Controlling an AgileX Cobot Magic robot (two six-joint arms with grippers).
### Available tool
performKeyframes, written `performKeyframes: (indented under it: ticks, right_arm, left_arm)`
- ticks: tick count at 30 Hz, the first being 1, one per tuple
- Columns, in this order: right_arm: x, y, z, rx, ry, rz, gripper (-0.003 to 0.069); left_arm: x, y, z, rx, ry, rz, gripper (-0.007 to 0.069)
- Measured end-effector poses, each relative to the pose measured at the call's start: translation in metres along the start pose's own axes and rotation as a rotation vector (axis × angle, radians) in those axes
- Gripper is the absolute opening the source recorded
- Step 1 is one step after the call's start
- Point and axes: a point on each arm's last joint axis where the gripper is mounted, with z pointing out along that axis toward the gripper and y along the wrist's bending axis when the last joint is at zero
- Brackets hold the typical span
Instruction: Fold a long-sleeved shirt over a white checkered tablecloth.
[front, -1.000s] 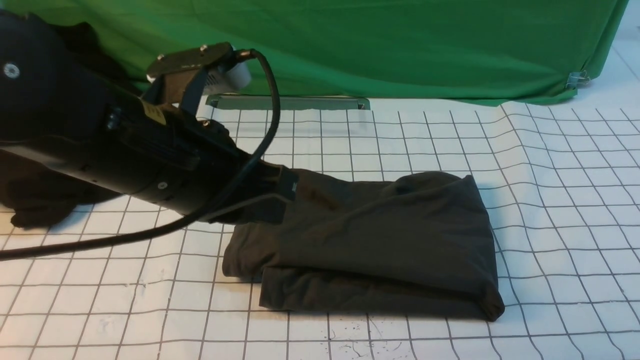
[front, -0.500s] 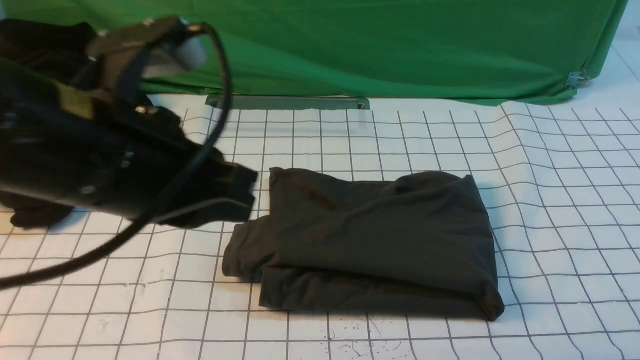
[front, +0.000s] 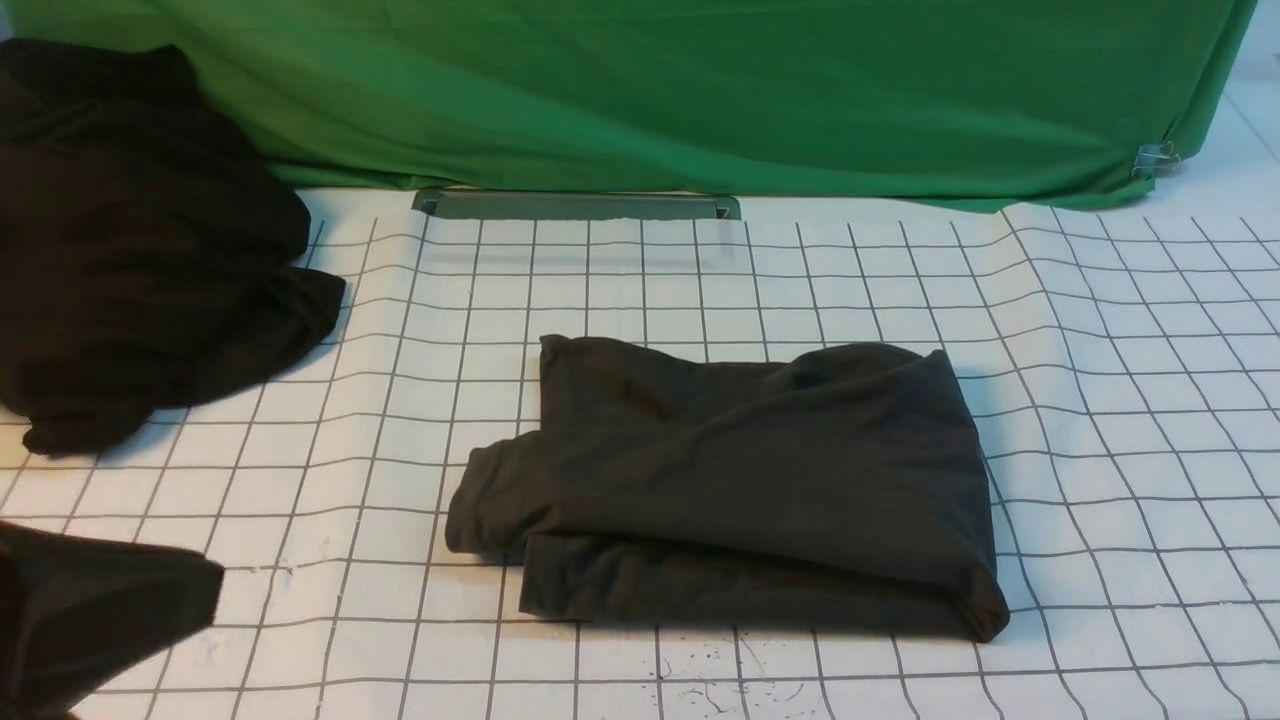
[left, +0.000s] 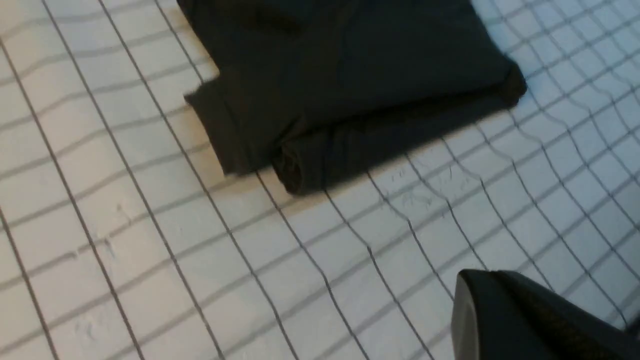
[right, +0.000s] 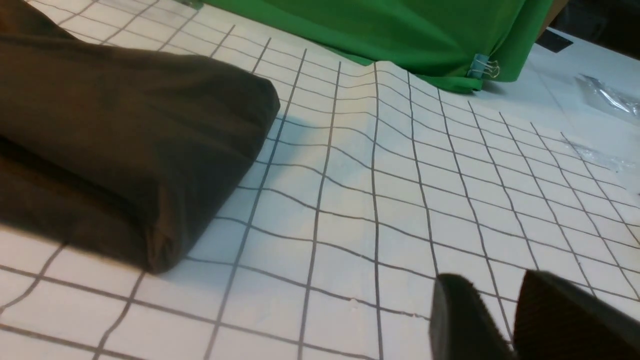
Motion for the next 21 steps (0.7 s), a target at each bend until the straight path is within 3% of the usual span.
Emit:
performKeyframes:
  ticks: [4, 10, 14, 21]
  right_arm:
    - [0.0, 0.0, 0.0, 0.0, -0.001, 0.0, 0.0182]
    - [0.0, 0.0, 0.0, 0.0, -0.002, 0.0, 0.0197]
    - [0.0, 0.0, 0.0, 0.001, -0.004, 0.0, 0.0208]
    - [0.0, 0.0, 0.0, 0.001, -0.004, 0.0, 0.0224]
  left_arm:
    - [0.025, 0.015, 0.011, -0.058, -0.443, 0.1, 0.0007]
    - [0.043, 0.02, 0.015, -0.034, -0.917, 0.152, 0.0007]
    - [0.055, 0.022, 0.02, -0.028, -1.0, 0.159, 0.0007]
    - [0.083, 0.029, 0.041, -0.085, -0.904, 0.249, 0.0007]
